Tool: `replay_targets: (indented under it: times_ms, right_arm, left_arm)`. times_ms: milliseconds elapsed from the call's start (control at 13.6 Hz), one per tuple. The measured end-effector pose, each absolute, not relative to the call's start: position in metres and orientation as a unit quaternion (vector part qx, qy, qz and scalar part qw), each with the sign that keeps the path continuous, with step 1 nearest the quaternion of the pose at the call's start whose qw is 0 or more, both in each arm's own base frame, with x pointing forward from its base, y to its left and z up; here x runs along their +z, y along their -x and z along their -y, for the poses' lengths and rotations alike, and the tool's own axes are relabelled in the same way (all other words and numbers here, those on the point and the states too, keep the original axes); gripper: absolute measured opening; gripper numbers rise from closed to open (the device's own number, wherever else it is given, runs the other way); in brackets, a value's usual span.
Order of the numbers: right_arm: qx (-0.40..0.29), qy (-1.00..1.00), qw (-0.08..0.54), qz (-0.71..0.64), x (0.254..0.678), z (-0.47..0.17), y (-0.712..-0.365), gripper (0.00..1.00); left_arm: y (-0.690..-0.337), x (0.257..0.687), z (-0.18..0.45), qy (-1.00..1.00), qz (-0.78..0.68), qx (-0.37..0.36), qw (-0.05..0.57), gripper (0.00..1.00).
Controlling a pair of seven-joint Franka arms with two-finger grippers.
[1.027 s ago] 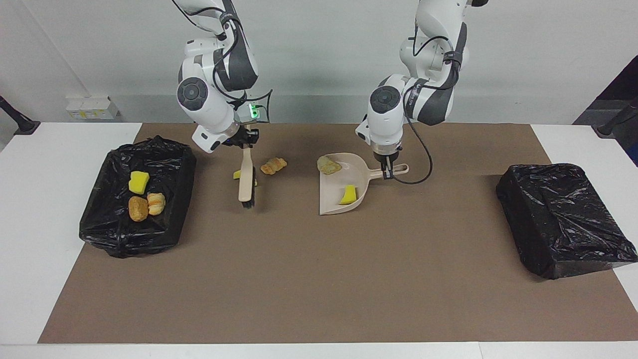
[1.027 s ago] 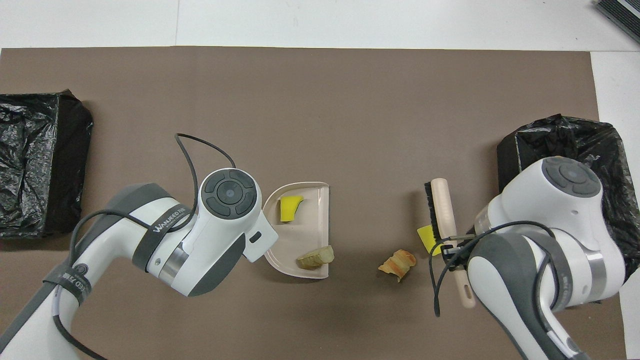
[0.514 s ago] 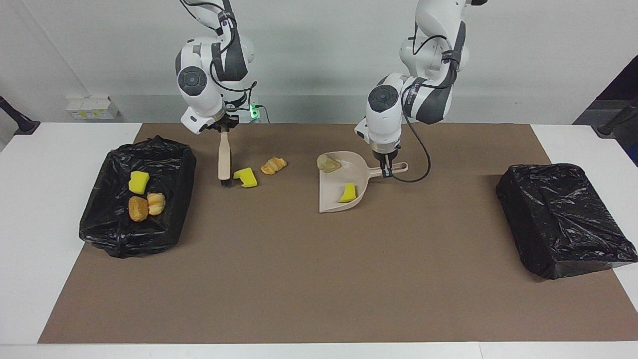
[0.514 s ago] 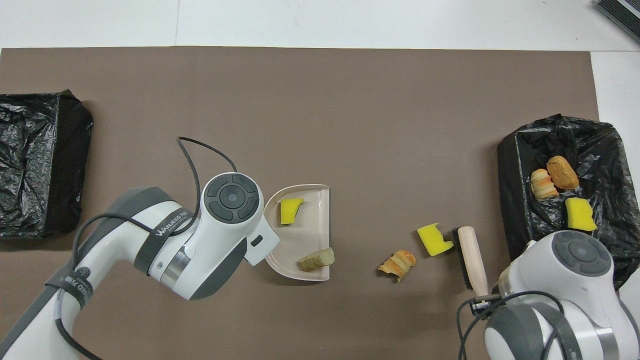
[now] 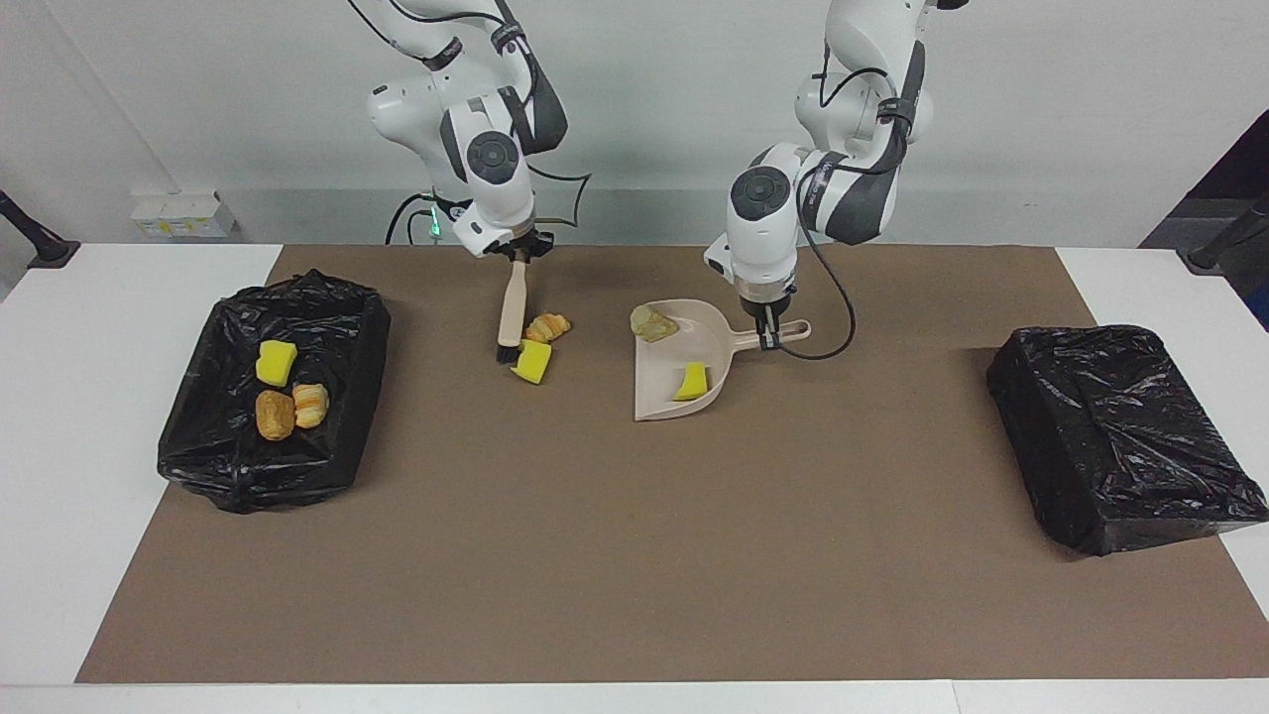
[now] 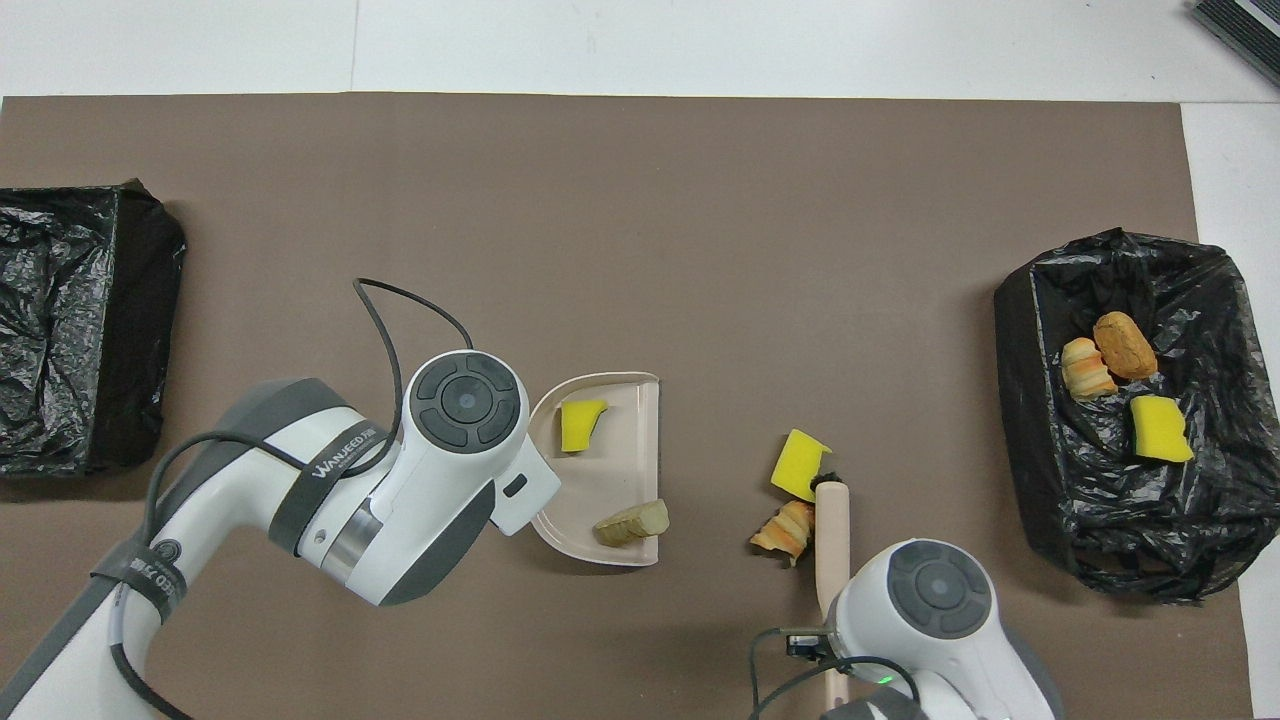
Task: Sweep and dump trash in bin
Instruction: 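Sweep the remaining pieces into the dustpan with the right gripper's brush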
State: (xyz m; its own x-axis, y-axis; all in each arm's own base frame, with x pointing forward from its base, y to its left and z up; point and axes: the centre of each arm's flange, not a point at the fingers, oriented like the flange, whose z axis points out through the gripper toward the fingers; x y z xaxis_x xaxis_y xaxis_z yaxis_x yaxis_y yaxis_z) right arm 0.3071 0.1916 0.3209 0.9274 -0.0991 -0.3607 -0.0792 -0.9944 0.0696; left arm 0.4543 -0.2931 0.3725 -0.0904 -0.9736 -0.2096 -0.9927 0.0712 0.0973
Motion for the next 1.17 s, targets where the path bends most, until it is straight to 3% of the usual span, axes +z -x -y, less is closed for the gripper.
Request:
replay_targets:
  times_ms: [220,807,1027,1174]
  right_arm:
    - [-0.188,-0.979,0.008,0.083,0.318,-0.249,-0.315,0.26]
    - [-0.225,-0.955,-0.119,0.151,0.346,-0.384,-0.403,0.26]
    - [-0.223,-0.955,-0.157,0.120,0.360,-0.395,-0.418,0.26]
    - [-0.239,-0.956,-0.152,0.083,0.369,-0.381,-0.418,0.26]
  left_arm:
    - [-0.452,0.372,0.295,0.672,-0.731,0.108,0.045,0.33]
    - [-0.439,0.372,0.300,0.671,-0.732,0.110,0.049,0.33]
    - [-0.443,0.372,0.293,0.678,-0.726,0.107,0.046,0.33]
    - [-0.451,0.371,0.283,0.687,-0.718,0.103,0.044,0.33]
